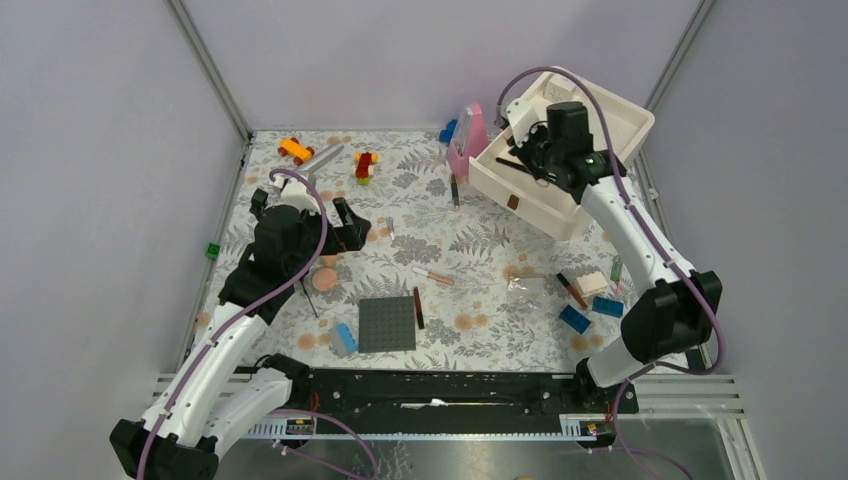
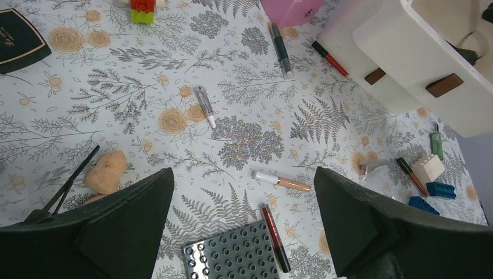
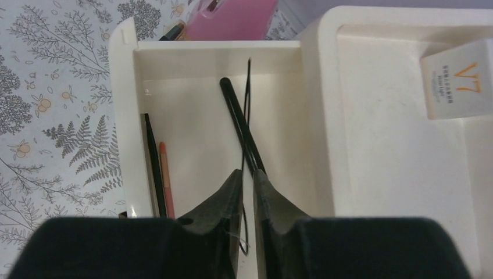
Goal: Organize the makeup
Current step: Place the makeup tool in the drawer.
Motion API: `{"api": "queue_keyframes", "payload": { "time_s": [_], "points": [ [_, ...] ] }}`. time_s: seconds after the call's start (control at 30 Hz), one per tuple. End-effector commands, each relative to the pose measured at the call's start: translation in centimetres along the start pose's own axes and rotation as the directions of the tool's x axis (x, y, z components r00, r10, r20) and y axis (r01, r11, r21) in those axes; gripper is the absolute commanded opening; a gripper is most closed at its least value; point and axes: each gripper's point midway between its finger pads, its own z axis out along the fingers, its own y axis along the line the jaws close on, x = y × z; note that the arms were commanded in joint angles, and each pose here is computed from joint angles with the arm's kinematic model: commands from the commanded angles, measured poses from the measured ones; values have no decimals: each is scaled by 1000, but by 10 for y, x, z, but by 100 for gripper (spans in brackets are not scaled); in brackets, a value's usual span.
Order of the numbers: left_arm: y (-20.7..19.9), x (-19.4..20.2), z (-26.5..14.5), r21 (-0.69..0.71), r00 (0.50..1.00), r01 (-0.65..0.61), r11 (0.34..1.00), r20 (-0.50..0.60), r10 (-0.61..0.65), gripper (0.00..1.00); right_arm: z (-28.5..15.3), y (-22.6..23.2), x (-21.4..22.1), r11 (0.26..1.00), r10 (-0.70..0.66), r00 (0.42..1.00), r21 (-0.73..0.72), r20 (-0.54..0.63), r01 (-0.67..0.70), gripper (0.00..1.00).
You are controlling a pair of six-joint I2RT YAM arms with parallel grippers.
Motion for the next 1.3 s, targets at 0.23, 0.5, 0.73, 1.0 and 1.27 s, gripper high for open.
{"api": "queue_keyframes", "payload": {
  "time_s": [0.23, 0.5, 0.73, 1.0, 1.27],
  "points": [
    [-8, -18, -4, 35, 998, -19, 999, 56, 17, 99, -22, -43, -32, 963, 48, 998, 264, 42, -57, 43],
    [-4, -13, 2, 13, 999, -11, 1000, 32, 11, 99, -79, -54, -40, 766, 452, 851, 373, 268, -524, 44],
    [-5, -15, 8, 14, 1000, -21, 1000, 21, 21, 99, -88, -25, -11, 580, 695, 663, 327, 279, -746, 46],
    [-17, -31, 12, 37, 999, 21, 999, 33, -22, 99, -80, 6, -3, 518, 777, 552, 190, 303, -834, 46],
    [-27, -46, 14, 54, 998, 41, 998, 42, -43, 99, -95, -15, 9, 474, 756, 564, 317, 331, -822, 51]
  ]
}}
